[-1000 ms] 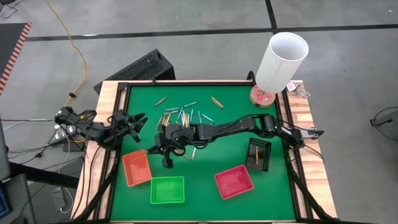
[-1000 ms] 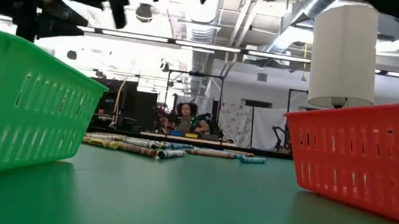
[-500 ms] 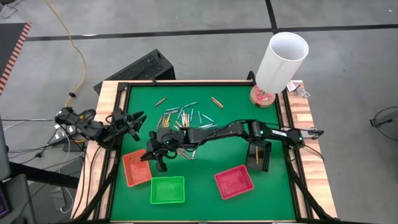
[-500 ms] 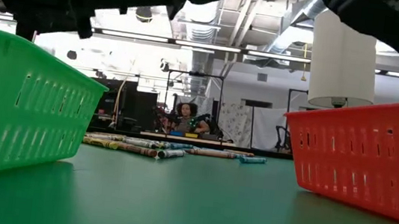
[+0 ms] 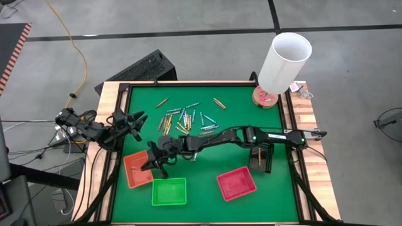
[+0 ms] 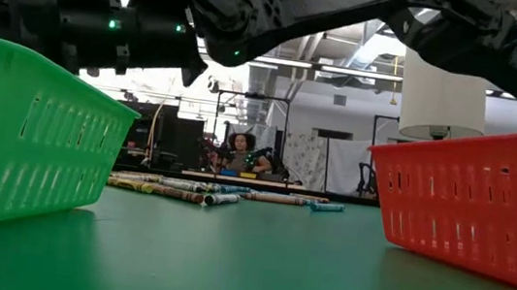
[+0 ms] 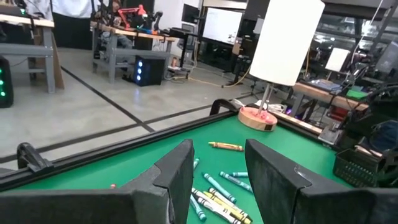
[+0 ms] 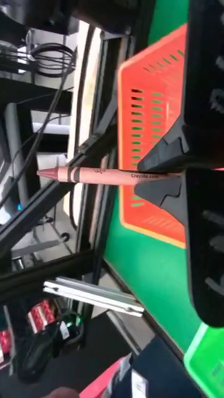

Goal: Sort crayons
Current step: Put the brown crayon into the orange bin

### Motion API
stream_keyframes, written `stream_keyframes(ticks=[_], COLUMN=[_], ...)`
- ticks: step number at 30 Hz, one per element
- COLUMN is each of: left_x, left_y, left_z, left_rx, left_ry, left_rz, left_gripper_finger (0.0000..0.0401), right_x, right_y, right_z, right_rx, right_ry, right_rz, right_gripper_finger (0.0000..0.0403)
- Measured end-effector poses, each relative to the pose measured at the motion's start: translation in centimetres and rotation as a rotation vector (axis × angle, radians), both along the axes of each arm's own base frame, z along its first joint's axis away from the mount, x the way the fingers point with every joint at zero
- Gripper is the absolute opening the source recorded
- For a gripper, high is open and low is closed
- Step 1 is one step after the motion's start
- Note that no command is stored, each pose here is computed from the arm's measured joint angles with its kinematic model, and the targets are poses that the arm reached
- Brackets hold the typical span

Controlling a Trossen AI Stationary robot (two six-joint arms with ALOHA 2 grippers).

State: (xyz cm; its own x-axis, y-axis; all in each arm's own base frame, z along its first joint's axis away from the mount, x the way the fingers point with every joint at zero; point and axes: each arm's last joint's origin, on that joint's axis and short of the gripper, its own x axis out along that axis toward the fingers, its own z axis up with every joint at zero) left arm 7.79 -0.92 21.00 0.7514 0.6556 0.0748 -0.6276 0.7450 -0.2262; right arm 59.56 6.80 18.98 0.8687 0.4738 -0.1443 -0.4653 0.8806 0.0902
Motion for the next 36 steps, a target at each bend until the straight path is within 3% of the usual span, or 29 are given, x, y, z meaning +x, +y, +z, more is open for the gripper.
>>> stream_keyframes(ticks=[24,36], left_x=[0.0,0.0], left_y=[0.0,0.0], left_z=[0.0,0.0], left_rx=[0.002,0.002], left_ry=[0.002,0.002], left_rz=[0.003,0.003], left_gripper_finger=[0.0135,0.0135], right_x=[0.2,0.2], right_y=[-1.0,-1.0], right_z=[-1.6,-1.6], right_rx=[-0.016,-0.030], right_ry=[0.054,0.050], right_rz=[-0.019,-0.021], right_gripper_finger=[0.0001,0.0039])
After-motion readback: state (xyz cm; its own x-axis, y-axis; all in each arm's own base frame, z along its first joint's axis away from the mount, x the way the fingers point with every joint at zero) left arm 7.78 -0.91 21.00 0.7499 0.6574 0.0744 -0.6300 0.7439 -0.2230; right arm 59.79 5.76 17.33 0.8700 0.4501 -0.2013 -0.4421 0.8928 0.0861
